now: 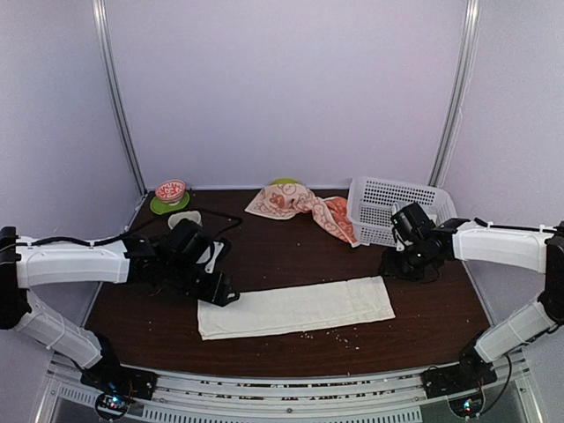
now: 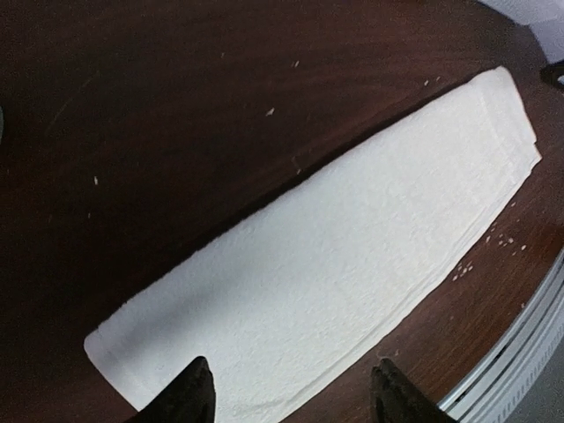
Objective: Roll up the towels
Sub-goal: Adjust the towel at the center of the board.
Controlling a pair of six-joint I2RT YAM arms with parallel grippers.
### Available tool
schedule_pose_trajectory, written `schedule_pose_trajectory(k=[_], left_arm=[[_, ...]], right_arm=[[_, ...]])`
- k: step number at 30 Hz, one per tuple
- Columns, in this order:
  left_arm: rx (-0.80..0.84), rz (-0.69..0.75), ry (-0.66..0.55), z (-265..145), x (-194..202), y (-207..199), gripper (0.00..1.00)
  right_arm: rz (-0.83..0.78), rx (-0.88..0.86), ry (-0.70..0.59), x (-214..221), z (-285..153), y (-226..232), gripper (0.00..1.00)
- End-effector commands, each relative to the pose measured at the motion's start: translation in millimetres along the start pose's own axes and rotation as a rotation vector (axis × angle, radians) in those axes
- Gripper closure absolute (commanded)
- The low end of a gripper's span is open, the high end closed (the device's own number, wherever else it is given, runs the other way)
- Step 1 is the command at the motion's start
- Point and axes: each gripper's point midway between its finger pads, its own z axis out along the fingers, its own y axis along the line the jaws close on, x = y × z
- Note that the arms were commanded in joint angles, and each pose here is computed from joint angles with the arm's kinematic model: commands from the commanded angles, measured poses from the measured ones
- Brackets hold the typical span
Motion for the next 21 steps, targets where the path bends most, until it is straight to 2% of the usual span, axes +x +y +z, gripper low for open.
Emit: schedule_pose_trajectory(k=[1,5,13,17,21], left_arm=[[0.066,0.072,-0.108,-13.3,-45.0,-28.3,0.39],[0.053,0.075,-0.104,1.7,-52.8,-30.1,0.4],[-0.034,0.056,-0.069,23.1,-39.0,-8.4,0.41],[-0.051,0.047,-0.051,29.5,-30.4,-2.0,0.42],[-0.05,0.042,-0.042,33.1,-24.8,0.0,0.42]], right_arm=[[0.087,-0.033,0.059,33.3,1.7,-11.0,0.48],[0.143,-0.058,0.085,50.9,12.4,-15.1,0.48],[0.174,-0.016,0.137,71.4,30.6,-27.3,0.52],[0.156,0.007,0.186,86.0,34.6,-33.7,0.61],[0.124,0.048,0.225,100.0,34.5,-45.4,0.77]])
